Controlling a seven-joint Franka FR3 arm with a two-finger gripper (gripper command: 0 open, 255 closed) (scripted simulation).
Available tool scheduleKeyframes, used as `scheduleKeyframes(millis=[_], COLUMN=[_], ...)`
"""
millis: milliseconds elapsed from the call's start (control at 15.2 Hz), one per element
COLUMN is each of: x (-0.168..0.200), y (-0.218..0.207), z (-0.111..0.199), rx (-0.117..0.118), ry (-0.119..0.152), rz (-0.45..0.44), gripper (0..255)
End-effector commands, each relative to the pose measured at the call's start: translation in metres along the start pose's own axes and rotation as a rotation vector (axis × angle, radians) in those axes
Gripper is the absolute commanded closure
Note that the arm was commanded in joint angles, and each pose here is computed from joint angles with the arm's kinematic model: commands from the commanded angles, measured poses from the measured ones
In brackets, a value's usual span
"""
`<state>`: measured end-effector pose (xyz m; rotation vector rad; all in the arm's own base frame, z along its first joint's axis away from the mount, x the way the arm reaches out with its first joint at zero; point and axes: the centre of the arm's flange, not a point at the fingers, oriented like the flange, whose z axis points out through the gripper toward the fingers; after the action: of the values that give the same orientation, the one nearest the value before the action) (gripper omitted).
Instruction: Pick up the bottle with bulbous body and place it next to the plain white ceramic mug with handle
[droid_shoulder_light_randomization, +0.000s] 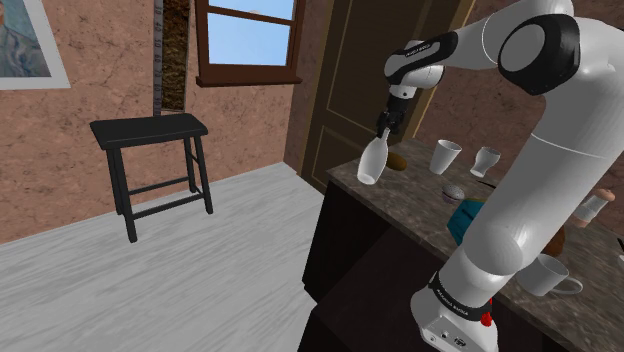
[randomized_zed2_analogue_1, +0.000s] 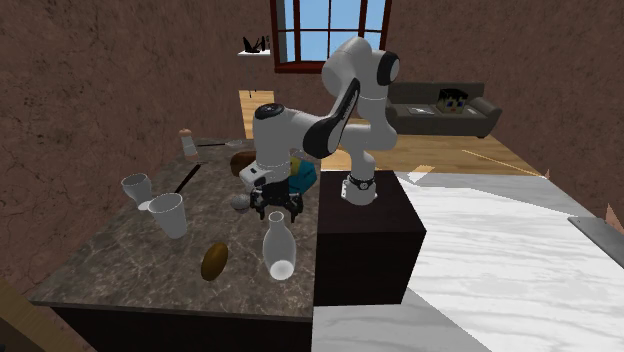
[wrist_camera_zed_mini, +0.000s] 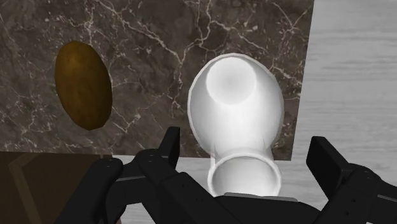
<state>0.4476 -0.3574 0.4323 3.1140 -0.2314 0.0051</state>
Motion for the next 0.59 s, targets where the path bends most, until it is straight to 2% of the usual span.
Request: scheduleKeyframes(millis=[0, 396, 462, 528], x=[-0.0001, -0.0001, -0.0001, -0.0001], y=[0.0000, 0.0000, 0.0000, 0.0000], z=[0.0035, 0.0034, 0.0034, 0.0034], rx=[0.000, 0.000, 0.000, 0.000], ry=[0.001, 0.000, 0.000, 0.000], rz=[0.000, 0.000, 0.000, 0.000], gripper=[0, 0, 255, 255])
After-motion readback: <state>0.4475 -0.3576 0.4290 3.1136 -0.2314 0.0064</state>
